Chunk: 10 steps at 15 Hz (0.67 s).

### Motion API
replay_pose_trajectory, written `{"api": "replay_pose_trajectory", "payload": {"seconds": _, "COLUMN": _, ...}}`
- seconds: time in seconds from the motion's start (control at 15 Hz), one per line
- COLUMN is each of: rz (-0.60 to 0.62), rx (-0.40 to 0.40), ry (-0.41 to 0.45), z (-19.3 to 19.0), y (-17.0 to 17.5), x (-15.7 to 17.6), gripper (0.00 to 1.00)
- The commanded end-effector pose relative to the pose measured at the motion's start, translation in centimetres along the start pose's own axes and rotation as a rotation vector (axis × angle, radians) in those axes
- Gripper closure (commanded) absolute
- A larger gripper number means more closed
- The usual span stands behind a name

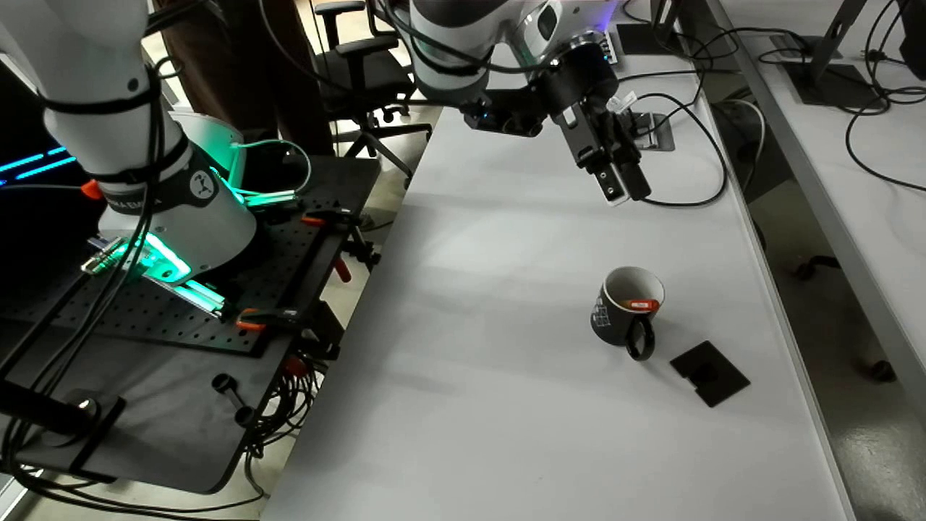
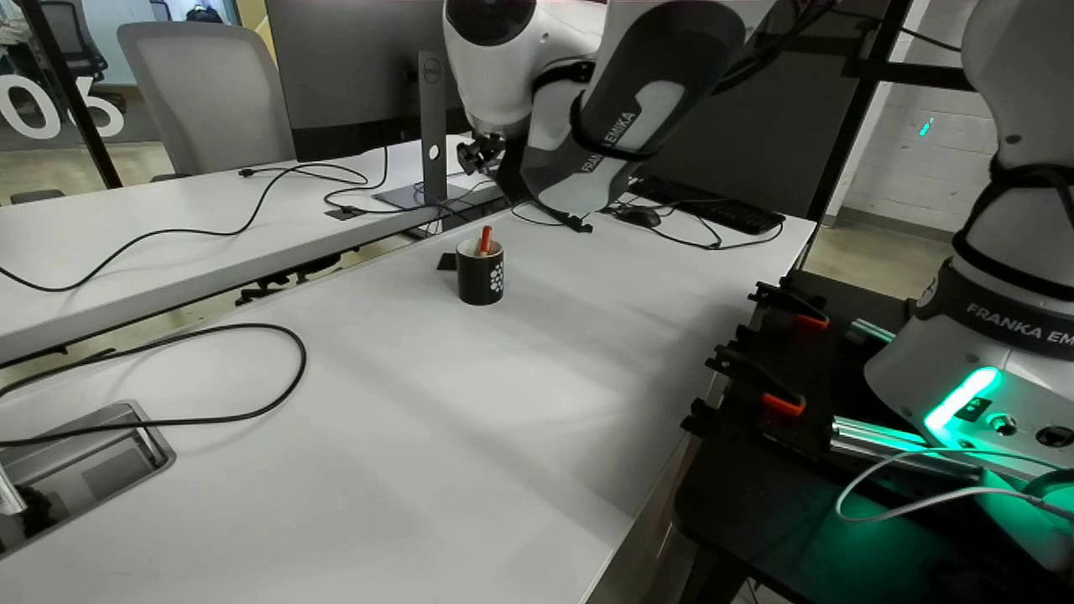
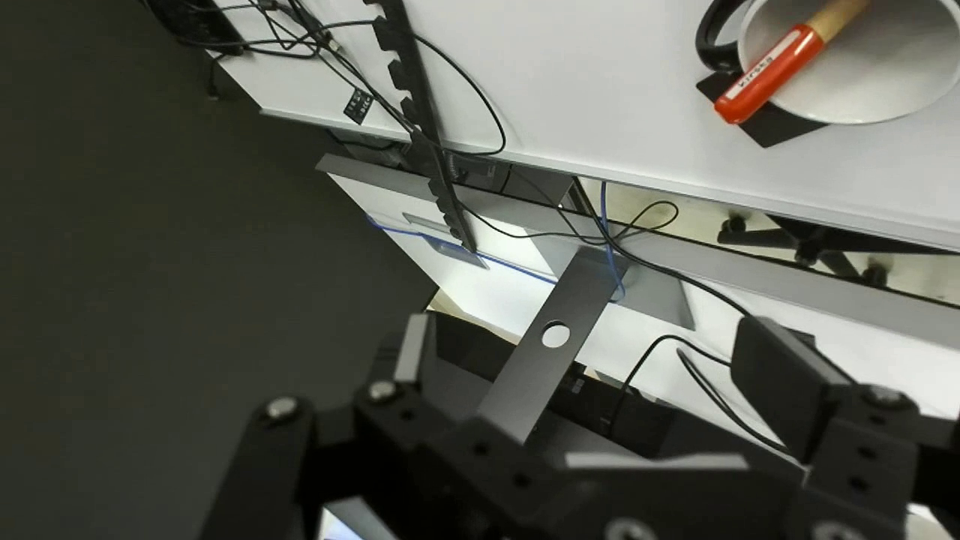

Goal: Place the small baseball bat inside the black mug

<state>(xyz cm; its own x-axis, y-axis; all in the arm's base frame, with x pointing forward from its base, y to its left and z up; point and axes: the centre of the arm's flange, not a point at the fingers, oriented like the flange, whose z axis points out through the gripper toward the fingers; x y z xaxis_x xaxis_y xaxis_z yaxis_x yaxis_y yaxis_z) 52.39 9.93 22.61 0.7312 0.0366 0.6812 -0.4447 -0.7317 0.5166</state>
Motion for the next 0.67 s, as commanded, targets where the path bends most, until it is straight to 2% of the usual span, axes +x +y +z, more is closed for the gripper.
{"api": "replay_pose_trajectory", "payload": {"seconds": 0.0, "rz": -0.036, "rx": 0.026, "ry": 0.019, "z": -1.1, "y": 1.6, "x": -1.0, "gripper": 0.0}}
{"api": "replay_pose_trajectory", "payload": {"seconds": 0.07, "rz": -0.024, "rx": 0.009, "ry": 0.006, "z": -0.3, "y": 0.4, "x": -0.6, "gripper": 0.0}}
{"api": "replay_pose_trajectory", "payload": {"seconds": 0.33, "rz": -0.026, "rx": 0.013, "ry": 0.011, "z": -0.6, "y": 0.6, "x": -0.9, "gripper": 0.0}}
{"api": "replay_pose_trajectory", "payload": {"seconds": 0.6, "rz": -0.151, "rx": 0.188, "ry": 0.046, "z": -1.1, "y": -1.1, "x": -1.4, "gripper": 0.0}}
